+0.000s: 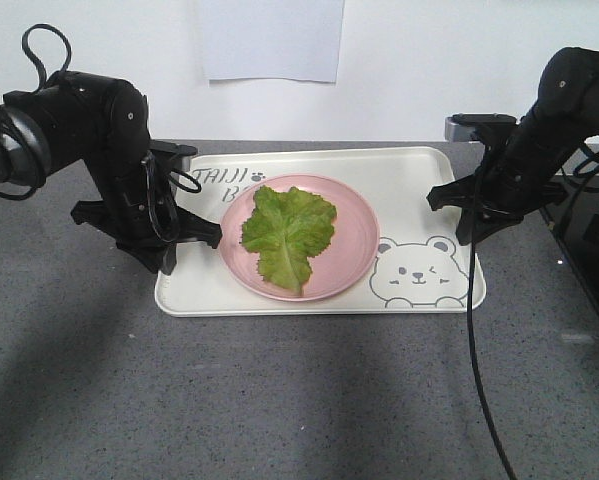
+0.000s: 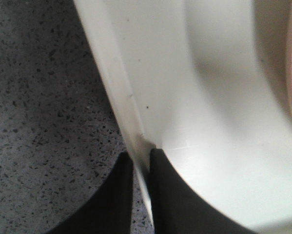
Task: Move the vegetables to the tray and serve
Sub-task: 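Lower the tray onto the grey counter with both grippers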
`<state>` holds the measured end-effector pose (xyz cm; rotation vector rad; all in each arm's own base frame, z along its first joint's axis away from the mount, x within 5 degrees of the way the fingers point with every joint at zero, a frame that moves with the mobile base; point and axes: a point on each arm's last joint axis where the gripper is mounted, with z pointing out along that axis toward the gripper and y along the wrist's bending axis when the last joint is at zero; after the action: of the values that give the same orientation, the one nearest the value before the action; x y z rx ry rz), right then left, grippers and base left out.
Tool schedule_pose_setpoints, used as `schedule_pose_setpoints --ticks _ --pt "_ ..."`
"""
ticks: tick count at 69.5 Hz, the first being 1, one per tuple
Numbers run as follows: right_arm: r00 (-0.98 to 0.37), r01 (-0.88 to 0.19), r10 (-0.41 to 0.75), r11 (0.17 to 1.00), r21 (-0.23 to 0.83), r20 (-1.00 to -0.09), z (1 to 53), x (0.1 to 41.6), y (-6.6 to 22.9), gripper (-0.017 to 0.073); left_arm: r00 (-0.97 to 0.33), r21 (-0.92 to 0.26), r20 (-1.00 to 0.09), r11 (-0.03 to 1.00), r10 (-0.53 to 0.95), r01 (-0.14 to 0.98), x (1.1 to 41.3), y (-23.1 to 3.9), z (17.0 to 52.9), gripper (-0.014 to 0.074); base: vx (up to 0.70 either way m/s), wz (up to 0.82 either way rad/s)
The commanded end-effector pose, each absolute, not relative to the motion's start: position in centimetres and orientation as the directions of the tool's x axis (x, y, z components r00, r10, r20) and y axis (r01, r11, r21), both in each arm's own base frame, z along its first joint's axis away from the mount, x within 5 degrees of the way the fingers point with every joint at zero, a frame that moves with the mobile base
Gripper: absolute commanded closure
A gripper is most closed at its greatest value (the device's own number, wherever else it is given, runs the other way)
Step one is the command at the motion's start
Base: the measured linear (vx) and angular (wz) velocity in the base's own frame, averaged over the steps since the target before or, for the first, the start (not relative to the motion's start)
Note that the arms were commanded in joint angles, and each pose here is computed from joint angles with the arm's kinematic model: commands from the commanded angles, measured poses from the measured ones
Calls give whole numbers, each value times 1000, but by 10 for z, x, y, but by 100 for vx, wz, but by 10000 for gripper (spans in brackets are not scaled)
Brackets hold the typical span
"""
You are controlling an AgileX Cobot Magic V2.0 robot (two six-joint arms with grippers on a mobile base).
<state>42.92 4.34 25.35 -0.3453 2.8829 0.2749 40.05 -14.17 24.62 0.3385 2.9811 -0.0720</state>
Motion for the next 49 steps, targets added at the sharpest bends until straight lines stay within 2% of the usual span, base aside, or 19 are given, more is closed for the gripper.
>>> schedule_pose_setpoints --ticks 1,29,49 --pt "-904 -308 -219 930 203 -367 290 423 58 467 -931 -86 -262 954 256 286 395 -156 279 595 0 0" --pt "-910 -303 -217 929 210 -353 290 422 58 257 -936 -85 -239 955 259 286 393 -155 278 550 0 0" --pt "-913 -303 -219 929 213 -343 290 421 58 205 -939 -83 -225 955 260 285 391 -155 278 434 0 0"
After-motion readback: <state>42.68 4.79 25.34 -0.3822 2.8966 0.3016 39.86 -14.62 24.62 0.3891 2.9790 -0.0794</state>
